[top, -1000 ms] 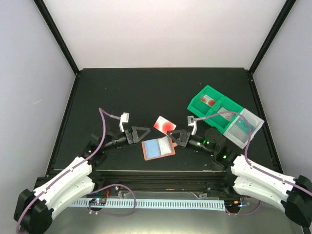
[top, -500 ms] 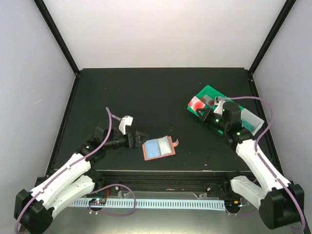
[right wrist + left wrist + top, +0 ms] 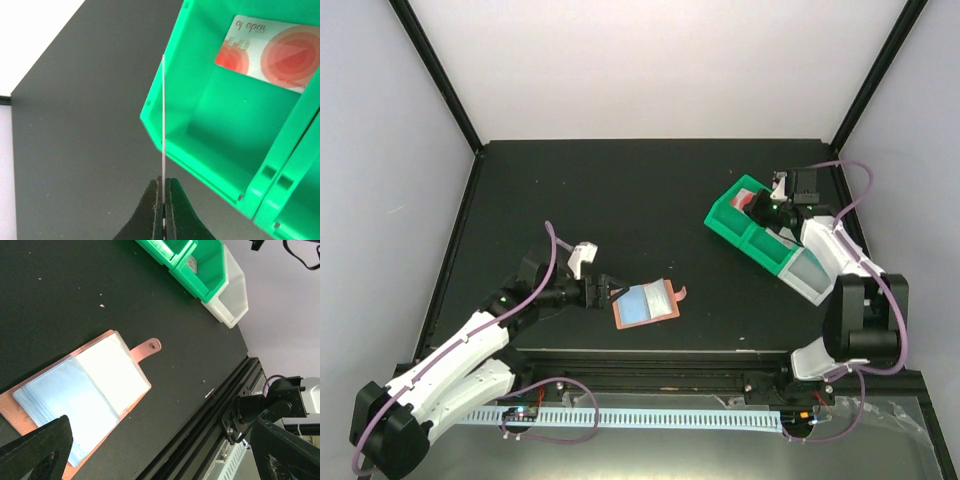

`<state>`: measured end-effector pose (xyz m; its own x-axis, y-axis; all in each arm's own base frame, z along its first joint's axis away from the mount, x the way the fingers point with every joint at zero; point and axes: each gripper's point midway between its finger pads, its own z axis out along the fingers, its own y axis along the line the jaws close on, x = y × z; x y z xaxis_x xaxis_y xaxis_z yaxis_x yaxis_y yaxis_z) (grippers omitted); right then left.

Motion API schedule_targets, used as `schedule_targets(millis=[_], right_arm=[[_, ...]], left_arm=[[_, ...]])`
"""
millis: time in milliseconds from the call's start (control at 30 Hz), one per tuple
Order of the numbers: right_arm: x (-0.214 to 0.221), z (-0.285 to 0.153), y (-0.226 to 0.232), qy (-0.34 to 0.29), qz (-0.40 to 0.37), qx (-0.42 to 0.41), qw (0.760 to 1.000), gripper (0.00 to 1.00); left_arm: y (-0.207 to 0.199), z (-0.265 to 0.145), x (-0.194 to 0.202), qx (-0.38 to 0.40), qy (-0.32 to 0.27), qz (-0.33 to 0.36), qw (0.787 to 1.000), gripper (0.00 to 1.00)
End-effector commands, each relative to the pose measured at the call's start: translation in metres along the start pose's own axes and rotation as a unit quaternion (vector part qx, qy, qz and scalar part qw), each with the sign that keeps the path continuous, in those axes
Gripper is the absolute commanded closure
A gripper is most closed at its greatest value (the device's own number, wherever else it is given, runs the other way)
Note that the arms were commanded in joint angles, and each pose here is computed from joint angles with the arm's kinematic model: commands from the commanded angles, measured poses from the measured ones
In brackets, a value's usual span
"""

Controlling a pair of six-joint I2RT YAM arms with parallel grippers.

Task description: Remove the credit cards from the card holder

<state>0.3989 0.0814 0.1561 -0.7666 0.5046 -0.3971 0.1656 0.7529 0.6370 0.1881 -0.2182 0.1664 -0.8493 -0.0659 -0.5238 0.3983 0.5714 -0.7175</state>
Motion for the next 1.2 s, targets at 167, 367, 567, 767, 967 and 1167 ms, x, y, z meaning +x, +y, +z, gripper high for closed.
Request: schedule_targets(millis=[167, 367, 567, 767, 967, 1167], right_arm=[[-0.029, 0.04, -0.031, 0.017, 0.024, 0.07, 0.997, 0.99], [-0.043, 0.062, -0.05, 0.017, 0.046, 0.11, 0.993, 0.99], [-0.054, 0.081, -0.056, 0.025, 0.059, 0.118, 0.991, 0.97], [-0.061, 0.092, -0.055, 0.024, 0.063, 0.112, 0.991, 0.93], [-0.066, 0.092, -0.058, 0.029, 0.066, 0.127, 0.989, 0.85], [-0.07, 0.079, -0.05, 0.018, 0.053, 0.125, 0.991, 0.82]], left_arm=[[-0.003, 0.001, 0.0, 0.013, 0.003, 0.001, 1.0, 0.01], [0.005, 0.006, 0.01, 0.012, 0.014, -0.014, 1.0, 0.01], [0.006, 0.004, 0.01, 0.008, 0.009, -0.018, 1.0, 0.01], [0.009, 0.004, 0.012, 0.005, 0.009, -0.026, 1.0, 0.01], [0.01, 0.004, 0.013, 0.004, 0.011, -0.033, 0.999, 0.01], [0.012, 0.004, 0.013, -0.002, 0.009, -0.037, 0.999, 0.01]])
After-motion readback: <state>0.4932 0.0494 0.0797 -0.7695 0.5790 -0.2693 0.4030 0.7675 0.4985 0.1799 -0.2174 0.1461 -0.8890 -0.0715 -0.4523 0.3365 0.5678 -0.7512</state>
